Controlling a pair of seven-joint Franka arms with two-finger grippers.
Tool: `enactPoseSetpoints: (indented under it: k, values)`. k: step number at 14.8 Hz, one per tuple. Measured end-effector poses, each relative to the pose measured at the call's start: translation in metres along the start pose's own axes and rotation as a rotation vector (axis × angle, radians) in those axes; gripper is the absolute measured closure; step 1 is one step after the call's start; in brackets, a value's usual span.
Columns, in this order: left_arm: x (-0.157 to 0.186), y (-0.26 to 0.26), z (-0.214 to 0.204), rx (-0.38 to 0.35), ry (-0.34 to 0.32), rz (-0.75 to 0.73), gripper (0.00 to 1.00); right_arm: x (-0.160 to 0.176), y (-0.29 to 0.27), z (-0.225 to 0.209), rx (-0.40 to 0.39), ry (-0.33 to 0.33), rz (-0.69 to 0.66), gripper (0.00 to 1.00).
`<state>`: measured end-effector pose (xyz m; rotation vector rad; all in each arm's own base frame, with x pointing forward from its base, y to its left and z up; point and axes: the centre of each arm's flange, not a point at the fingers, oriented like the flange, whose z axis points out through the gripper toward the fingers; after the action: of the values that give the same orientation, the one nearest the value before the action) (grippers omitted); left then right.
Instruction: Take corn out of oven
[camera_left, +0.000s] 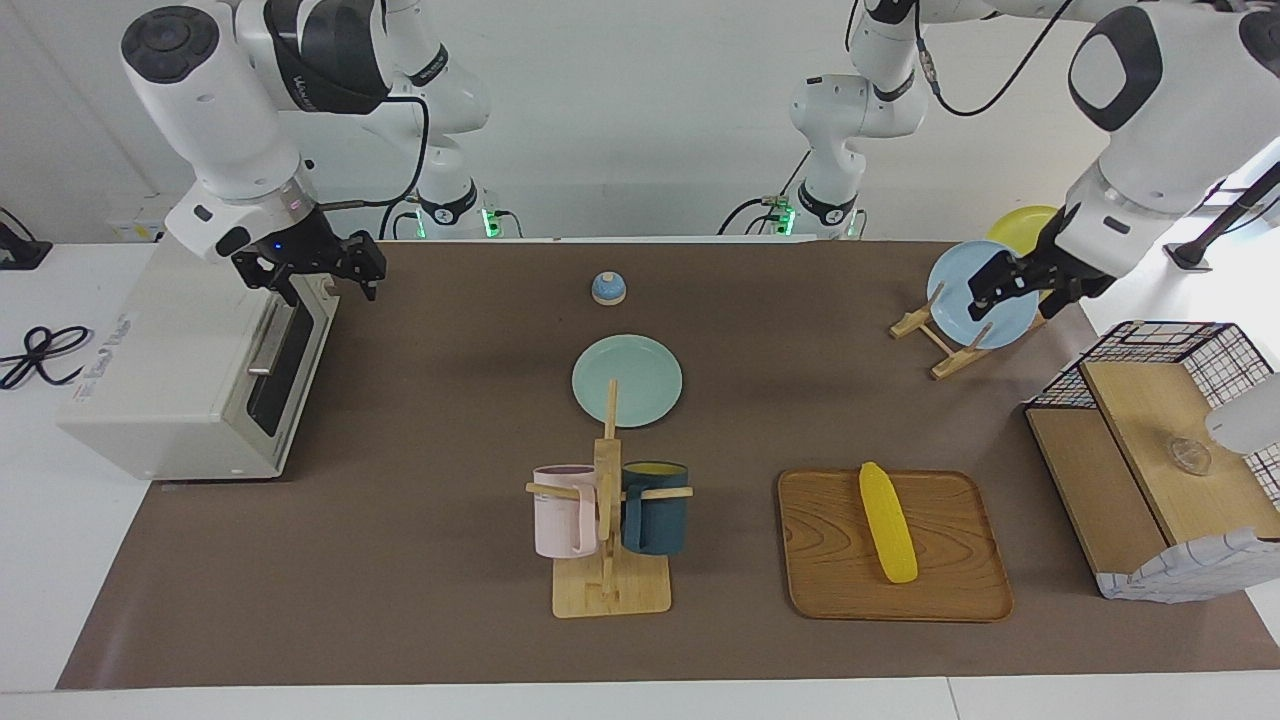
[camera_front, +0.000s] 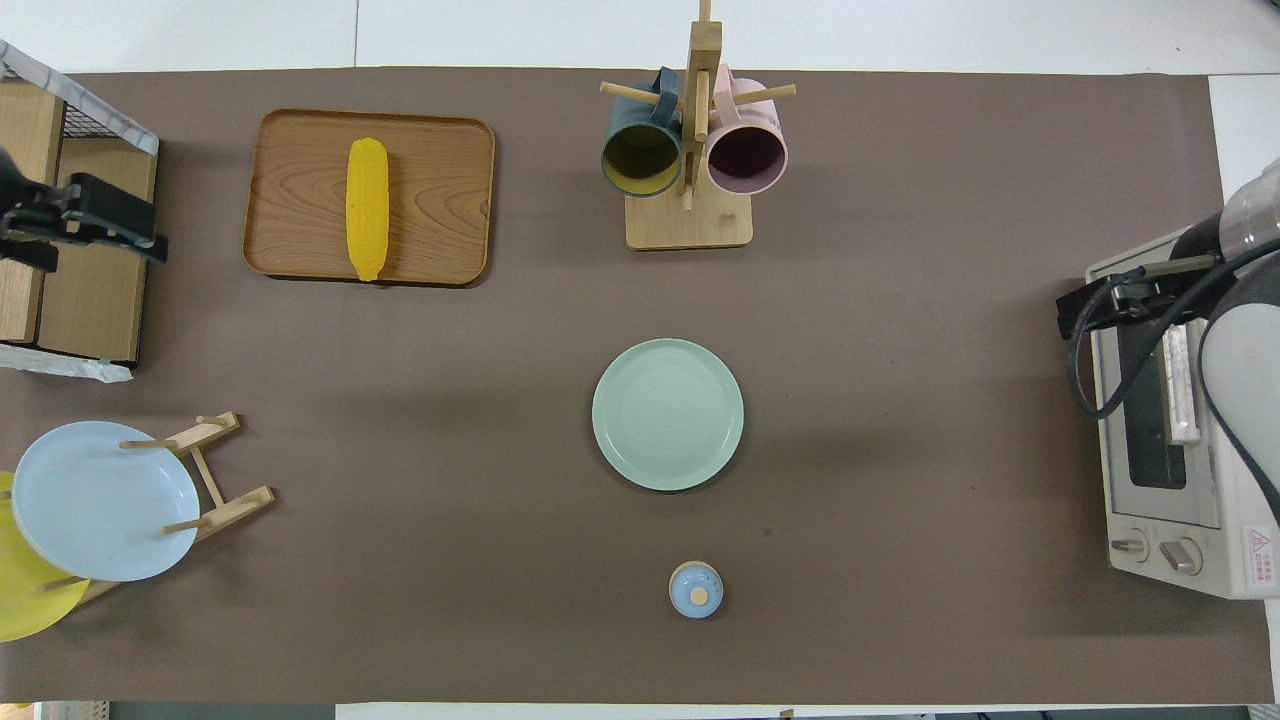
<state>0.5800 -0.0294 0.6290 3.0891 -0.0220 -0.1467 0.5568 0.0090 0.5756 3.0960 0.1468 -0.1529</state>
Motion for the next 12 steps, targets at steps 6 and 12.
enactPoseSetpoints:
  k: [6,12]
  values:
    - [-0.059,-0.013,0.002,-0.017,-0.059,-0.014,0.0,0.0,0.0,-0.001,0.0,0.001,0.0,0.0]
    - [-0.051,-0.013,0.011,-0.018,-0.003,-0.014,0.0,0.0,0.0,-0.001,0.0,0.002,0.0,0.0]
